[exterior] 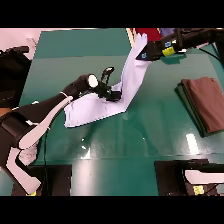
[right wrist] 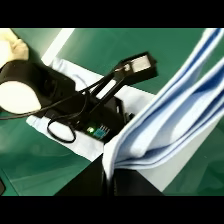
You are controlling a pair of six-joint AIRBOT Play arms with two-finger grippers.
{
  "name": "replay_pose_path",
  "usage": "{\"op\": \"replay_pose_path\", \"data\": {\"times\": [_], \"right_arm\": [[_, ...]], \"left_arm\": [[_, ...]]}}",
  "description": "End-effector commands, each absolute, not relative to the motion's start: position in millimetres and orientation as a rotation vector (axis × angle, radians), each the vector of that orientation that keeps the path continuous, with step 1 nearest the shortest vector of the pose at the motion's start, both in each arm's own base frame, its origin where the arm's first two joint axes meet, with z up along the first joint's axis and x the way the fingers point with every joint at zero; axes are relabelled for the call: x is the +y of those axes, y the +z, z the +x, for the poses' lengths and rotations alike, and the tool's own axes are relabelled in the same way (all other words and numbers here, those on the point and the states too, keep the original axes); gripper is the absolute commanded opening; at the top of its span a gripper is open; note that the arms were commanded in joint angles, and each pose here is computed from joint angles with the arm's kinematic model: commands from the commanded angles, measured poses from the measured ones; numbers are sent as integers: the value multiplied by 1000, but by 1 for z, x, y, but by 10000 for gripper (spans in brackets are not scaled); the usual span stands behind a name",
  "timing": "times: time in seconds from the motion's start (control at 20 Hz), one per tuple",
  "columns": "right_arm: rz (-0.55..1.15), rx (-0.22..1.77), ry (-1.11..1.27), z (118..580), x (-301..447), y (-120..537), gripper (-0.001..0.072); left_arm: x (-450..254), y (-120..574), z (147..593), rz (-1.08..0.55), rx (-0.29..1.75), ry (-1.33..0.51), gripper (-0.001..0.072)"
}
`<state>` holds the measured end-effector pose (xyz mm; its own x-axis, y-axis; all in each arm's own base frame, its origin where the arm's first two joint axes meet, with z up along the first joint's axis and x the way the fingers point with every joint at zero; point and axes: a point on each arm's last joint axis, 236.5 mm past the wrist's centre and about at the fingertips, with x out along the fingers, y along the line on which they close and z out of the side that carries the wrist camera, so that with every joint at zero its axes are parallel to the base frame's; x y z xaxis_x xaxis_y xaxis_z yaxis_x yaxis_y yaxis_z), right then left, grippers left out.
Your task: Fold the shirts.
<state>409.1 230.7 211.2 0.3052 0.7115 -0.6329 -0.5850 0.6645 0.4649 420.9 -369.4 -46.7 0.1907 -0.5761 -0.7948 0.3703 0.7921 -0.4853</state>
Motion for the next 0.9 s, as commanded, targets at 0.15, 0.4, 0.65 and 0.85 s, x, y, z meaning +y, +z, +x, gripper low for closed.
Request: {"op": "replay_pose_path", "data": {"times": [0.15,0.4,0.65,0.85], "right_arm": [[139,886,984,386,295,219,16],[266,842,1302,341,434,207,17],[230,799,1399,309,534,156,408],[82,898,1282,345,475,126,359]], "left_arm": [[-261,67,472,-144,1025,-545,22],[-113,206,467,-80,753,-293,22],[-45,289,431,-71,565,-151,22],[-55,292,422,-63,571,-175,21]]}}
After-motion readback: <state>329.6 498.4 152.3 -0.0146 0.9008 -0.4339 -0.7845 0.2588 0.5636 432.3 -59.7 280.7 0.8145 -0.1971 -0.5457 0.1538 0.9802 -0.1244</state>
